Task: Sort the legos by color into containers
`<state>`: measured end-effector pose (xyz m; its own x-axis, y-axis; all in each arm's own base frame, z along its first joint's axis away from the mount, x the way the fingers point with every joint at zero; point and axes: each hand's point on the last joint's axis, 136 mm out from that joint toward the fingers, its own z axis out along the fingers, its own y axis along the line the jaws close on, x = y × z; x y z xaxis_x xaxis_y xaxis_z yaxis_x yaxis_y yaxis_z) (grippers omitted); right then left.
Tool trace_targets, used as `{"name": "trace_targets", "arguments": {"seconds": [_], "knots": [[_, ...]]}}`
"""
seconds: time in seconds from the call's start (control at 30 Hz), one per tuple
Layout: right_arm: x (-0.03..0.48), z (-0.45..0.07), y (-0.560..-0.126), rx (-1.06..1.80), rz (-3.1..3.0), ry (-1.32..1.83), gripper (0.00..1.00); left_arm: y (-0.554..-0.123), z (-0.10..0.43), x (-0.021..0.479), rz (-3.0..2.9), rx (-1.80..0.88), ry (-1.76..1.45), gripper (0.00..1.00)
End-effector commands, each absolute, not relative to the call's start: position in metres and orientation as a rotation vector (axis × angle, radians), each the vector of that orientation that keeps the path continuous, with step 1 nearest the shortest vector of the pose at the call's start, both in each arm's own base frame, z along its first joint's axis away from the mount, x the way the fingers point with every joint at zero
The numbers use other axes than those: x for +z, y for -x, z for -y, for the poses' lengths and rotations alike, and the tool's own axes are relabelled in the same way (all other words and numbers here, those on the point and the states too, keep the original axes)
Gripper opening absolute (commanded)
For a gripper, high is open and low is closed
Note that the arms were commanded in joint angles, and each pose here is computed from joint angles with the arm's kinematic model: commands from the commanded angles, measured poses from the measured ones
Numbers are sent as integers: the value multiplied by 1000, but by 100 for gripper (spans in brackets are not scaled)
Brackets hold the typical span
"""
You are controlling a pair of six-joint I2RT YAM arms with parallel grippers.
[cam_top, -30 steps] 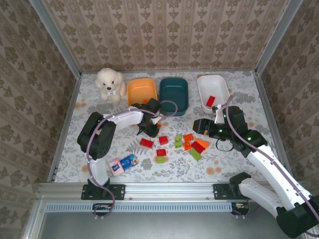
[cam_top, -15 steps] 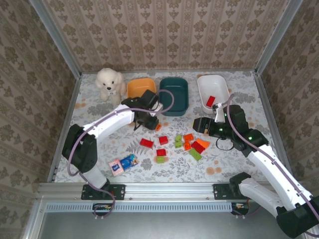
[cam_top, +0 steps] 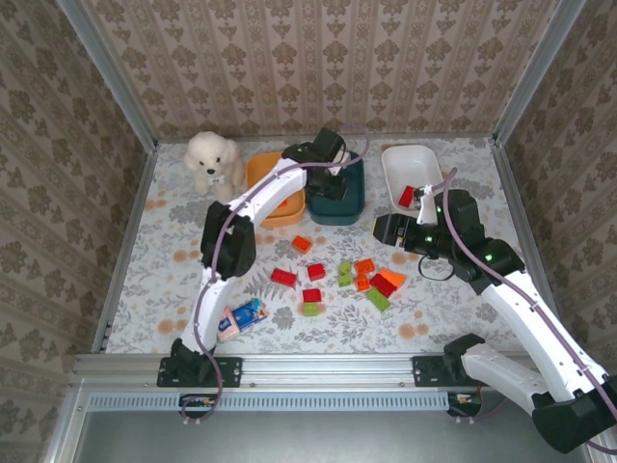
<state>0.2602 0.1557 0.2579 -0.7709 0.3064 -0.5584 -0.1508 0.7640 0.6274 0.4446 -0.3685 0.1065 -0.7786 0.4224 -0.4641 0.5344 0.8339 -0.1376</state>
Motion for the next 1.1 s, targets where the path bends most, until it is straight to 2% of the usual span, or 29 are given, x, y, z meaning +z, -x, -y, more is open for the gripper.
{"name": "trace_targets", "arguments": {"seconds": [0.0, 0.27, 0.47, 0.6, 0.87, 1.07], "knots": [[262, -149, -251, 863, -2297, -139, 73, -461, 372, 103, -2615, -419, -605, 34], [253, -141, -239, 829, -2335, -161, 73, -469, 386, 70, -2665, -482, -529, 39], [247, -135, -239, 790, -2358, -200, 73, -465, 386, 69, -2693, -511, -498, 51], [246, -133, -239, 766, -2370, -209, 73, -469, 385, 96, -2640, -525, -489, 59], [250, -128, -242, 706, -2385, -196, 73, -471, 375, 184, -2494, -583, -402, 61], [260, -122, -246, 630, -2394, -165, 71, -452, 344, 244, -2390, -648, -276, 63]]}}
